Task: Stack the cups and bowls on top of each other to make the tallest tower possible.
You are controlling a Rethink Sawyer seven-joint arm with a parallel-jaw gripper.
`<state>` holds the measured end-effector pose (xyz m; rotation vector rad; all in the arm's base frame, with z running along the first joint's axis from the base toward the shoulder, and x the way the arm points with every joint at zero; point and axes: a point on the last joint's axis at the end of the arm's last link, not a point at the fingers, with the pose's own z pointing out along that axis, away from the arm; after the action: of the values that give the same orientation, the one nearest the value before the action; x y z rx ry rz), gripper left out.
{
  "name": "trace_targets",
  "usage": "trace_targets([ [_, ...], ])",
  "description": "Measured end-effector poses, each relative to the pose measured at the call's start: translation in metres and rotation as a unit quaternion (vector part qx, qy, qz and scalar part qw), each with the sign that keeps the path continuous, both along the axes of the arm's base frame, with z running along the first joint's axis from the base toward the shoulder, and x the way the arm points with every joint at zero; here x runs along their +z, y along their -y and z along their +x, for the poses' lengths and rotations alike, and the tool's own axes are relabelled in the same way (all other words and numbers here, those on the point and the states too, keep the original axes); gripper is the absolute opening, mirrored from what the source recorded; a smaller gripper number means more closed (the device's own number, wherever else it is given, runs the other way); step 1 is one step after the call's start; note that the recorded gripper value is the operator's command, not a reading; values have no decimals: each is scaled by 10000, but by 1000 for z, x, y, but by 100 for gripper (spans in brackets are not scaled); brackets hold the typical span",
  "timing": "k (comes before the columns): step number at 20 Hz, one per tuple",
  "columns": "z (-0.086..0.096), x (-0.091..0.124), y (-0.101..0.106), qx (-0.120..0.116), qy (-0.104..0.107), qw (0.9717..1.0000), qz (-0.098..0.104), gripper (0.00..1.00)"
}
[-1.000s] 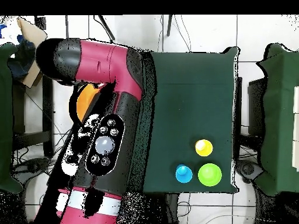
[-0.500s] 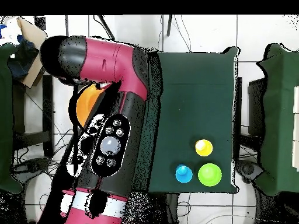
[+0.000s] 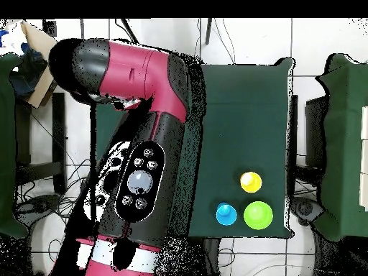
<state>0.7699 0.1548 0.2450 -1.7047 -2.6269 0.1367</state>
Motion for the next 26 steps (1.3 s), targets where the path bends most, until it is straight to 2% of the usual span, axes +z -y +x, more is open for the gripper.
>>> trace_targets([
  [26, 2, 4, -2, 17, 36, 10000, 16, 100],
])
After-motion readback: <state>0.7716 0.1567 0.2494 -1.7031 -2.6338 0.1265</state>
